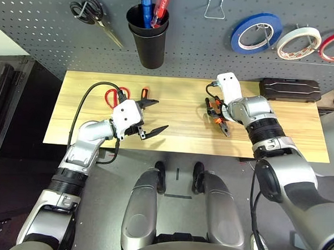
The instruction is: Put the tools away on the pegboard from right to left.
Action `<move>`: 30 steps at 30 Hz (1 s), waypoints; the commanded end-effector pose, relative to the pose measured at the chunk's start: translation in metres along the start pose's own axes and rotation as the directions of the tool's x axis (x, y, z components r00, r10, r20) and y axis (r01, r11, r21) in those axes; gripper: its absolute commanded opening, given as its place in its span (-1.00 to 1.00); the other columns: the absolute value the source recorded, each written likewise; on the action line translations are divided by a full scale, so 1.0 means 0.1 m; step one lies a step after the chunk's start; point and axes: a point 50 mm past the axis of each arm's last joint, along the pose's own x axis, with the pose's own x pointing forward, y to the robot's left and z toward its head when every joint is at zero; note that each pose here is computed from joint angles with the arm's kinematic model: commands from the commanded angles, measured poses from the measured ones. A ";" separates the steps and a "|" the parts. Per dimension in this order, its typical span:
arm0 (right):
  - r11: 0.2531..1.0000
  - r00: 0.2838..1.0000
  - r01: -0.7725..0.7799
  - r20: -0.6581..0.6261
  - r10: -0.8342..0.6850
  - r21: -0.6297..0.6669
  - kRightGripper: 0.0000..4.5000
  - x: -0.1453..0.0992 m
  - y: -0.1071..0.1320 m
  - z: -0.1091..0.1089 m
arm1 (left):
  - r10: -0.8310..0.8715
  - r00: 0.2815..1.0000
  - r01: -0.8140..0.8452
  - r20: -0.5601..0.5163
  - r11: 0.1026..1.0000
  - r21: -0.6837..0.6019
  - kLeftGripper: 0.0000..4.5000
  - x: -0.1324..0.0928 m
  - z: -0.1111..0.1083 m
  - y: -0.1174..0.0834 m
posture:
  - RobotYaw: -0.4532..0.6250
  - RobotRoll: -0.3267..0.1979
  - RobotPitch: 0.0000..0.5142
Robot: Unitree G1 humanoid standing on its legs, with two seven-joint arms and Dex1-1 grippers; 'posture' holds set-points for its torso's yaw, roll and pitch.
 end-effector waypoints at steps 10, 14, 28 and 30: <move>0.997 0.998 -0.005 -0.063 0.000 -0.081 0.99 0.16 -0.03 -0.17 | 0.001 1.000 -0.001 -0.008 1.000 -0.026 1.00 -0.03 0.00 -0.10 | 0.15 0.25 0.53; 0.996 0.997 0.000 -0.071 -0.006 -0.088 0.72 0.18 -0.07 -0.22 | 0.004 1.000 -0.005 -0.011 0.999 -0.032 1.00 -0.04 -0.01 -0.12 | 0.15 0.25 0.54; 0.993 1.000 0.027 0.007 -0.026 -0.111 0.29 0.15 -0.17 -0.18 | 0.016 1.000 -0.016 0.003 0.999 -0.031 1.00 -0.03 0.03 -0.11 | 0.17 0.25 0.51; 0.991 0.997 0.021 0.080 -0.010 -0.133 0.29 0.09 -0.19 -0.07 | 0.022 1.000 -0.022 0.016 0.999 -0.029 1.00 -0.04 0.07 -0.10 | 0.17 0.25 0.49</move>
